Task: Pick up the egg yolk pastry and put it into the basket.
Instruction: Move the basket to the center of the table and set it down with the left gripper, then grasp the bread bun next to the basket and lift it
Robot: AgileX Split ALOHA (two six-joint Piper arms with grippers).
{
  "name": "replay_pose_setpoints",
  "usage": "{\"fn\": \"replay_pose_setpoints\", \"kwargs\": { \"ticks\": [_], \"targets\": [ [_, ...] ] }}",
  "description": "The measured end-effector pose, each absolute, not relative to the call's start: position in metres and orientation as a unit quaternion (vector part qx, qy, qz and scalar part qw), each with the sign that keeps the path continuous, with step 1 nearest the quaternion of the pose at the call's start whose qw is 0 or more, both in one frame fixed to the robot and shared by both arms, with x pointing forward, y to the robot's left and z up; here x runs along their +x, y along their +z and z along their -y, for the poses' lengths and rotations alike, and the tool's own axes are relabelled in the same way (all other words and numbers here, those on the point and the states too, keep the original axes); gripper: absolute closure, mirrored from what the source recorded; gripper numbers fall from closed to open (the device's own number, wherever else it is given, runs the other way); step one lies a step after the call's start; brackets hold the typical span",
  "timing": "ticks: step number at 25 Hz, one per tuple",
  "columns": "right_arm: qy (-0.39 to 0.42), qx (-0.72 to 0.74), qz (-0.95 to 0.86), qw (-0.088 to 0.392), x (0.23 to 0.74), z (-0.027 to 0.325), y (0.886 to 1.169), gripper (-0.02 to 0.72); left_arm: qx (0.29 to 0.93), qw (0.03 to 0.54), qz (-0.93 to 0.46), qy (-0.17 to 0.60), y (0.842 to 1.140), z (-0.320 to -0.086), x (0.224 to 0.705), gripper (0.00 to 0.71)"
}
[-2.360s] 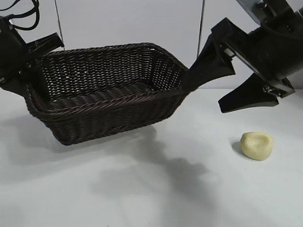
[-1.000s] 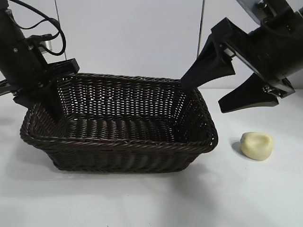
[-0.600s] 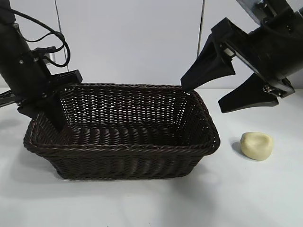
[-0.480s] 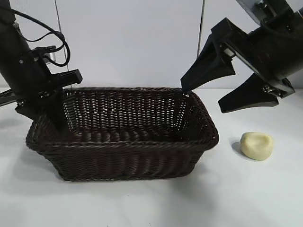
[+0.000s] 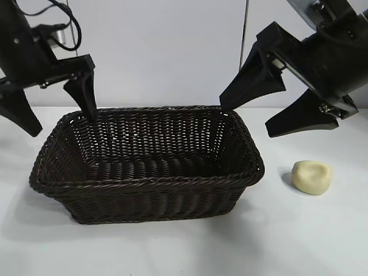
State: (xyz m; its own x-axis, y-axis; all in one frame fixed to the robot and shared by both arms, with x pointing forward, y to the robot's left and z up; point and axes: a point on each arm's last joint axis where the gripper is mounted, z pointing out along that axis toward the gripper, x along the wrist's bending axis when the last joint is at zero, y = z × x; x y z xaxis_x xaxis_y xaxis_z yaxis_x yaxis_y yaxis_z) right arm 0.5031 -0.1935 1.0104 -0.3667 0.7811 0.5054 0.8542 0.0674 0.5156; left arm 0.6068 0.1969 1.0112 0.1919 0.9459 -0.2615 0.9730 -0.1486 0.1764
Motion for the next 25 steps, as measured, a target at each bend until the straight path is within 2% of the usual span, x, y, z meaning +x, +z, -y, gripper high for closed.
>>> {"fn": "replay_pose_setpoints", "kwargs": {
  "ticks": [3,8,16,21,25],
  "targets": [
    [-0.39,-0.562,0.728,0.047,0.503,0.194,1.01,0.072,0.765,0.143,-0.628,-0.004,1.03,-0.205,0.602,0.017],
    [-0.39,-0.562,0.728,0.047,0.503,0.194,1.01,0.072,0.753,0.108,-0.649,0.018,1.029,-0.23,0.605,0.016],
    [-0.389,-0.561,0.729,0.047,0.503,0.194,1.01,0.072,0.694,0.085,-0.714,0.021,1.028,-0.303,0.608,0.016],
    [-0.389,-0.567,0.725,0.05,0.503,0.194,1.01,0.072,0.702,0.073,-0.708,0.005,1.032,-0.304,0.602,0.019],
    [-0.389,-0.567,0.724,0.05,0.503,0.194,1.01,0.072,0.705,0.085,-0.704,0.026,1.051,-0.304,0.587,0.019]
  ]
}}
